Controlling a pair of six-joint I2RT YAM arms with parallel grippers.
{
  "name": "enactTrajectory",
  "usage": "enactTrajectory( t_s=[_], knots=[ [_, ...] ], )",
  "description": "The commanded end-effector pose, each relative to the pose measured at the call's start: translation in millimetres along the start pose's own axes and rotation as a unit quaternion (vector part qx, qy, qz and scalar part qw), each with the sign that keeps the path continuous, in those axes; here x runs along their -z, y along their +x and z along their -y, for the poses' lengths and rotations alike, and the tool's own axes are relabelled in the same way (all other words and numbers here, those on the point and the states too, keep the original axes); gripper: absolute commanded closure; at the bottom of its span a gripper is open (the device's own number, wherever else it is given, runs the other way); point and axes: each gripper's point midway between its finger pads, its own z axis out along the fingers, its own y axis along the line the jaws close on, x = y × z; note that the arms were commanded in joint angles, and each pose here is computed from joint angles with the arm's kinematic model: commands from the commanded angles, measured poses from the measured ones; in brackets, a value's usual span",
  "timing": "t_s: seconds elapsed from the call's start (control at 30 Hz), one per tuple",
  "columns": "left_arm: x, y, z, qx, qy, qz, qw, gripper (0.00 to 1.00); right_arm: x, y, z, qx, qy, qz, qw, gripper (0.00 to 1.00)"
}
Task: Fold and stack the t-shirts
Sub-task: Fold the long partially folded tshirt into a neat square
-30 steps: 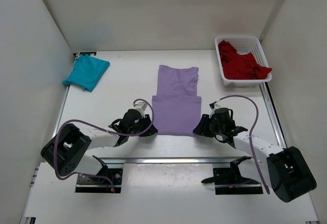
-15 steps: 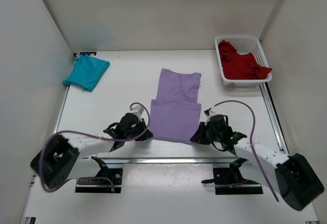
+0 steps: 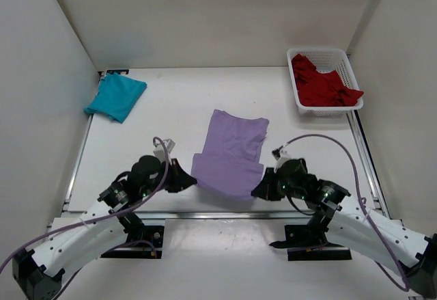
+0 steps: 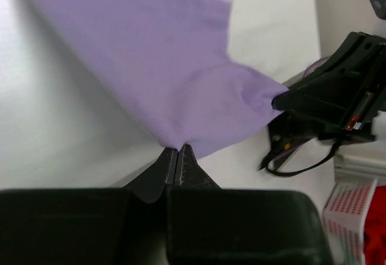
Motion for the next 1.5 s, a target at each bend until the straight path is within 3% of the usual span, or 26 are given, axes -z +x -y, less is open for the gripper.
enactTrajectory(
  t_s=[0.0,0.03,0.07,0.13,0.23,0.33,0.37,0.43,0.47,0.53,0.7,0.77,0.8,0.83,0.9,0.93,1.07,1.2,1.23,1.37,1.47],
  knots=[
    [11,-70,35,-0.027,0.013,0.063,0.998,1.00,20,-74,-20,0.042,-0.019,0.074,0.996,0.99],
    [15,-87,55,-0.040,0.048,0.077,0.995,1.00,27,-105,-9,0.035,-0.006,0.108,0.993,1.00],
    [12,-110,53,-0.031,0.042,0.094,0.994,1.00,31,-113,-16,0.037,-0.041,0.101,0.993,1.00],
    [5,-143,51,-0.029,0.040,0.119,0.992,1.00,43,-159,6,0.017,-0.037,0.145,0.989,1.00],
    [-22,-184,44,-0.024,0.020,0.133,0.991,1.00,42,-200,18,0.022,-0.018,0.161,0.987,1.00],
    [-77,-190,28,-0.018,-0.013,0.094,0.995,1.00,26,-230,25,0.022,-0.006,0.160,0.987,1.00],
    [-84,-206,27,-0.018,-0.022,0.112,0.993,1.00,17,-237,33,0.010,0.004,0.154,0.988,1.00],
    [-117,-217,-2,0.004,-0.051,0.107,0.993,1.00,7,-262,47,-0.001,0.015,0.168,0.986,1.00],
    [-120,-236,2,0.006,-0.052,0.120,0.991,1.00,-1,-272,56,-0.012,0.025,0.164,0.986,1.00],
    [-154,-248,-39,0.028,-0.096,0.103,0.990,1.00,-12,-290,65,-0.020,0.015,0.160,0.987,1.00],
    [-191,-288,-69,0.057,-0.114,0.104,0.986,1.00,-52,-329,107,-0.048,0.023,0.130,0.990,1.00],
    [-200,-298,-83,0.064,-0.122,0.119,0.983,0.87,-60,-353,112,-0.048,0.014,0.140,0.989,0.98],
    [-204,-305,-78,0.067,-0.106,0.123,0.984,0.72,-66,-365,115,-0.047,0.010,0.142,0.989,0.91],
    [-207,-313,-86,0.074,-0.108,0.127,0.983,0.63,-76,-363,125,-0.061,0.013,0.128,0.990,0.79],
    [-213,-322,-93,0.082,-0.106,0.114,0.984,0.25,-75,-387,127,-0.054,0.015,0.136,0.989,0.64],
    [-213,-325,-98,0.086,-0.107,0.113,0.984,0.24,-77,-384,123,-0.057,0.012,0.123,0.991,0.62],
    [-202,-324,-74,0.062,-0.075,0.139,0.986,0.44,-72,-388,120,-0.032,0.044,0.144,0.988,0.64],
    [-219,-280,-35,0.008,-0.060,0.101,0.993,0.45,-81,-346,100,-0.035,0.011,0.149,0.988,0.97],
    [-228,-267,-29,-0.004,-0.052,0.098,0.994,0.45,-91,-332,99,-0.040,0.006,0.134,0.990,1.00],
    [-246,-231,-47,-0.001,-0.071,0.058,0.996,0.46,-111,-276,99,-0.051,0.009,0.082,0.995,1.00],
    [-251,-218,-74,0.021,-0.089,0.051,0.994,0.45,-117,-259,116,-0.063,0.014,0.083,0.994,1.00]
  ],
)
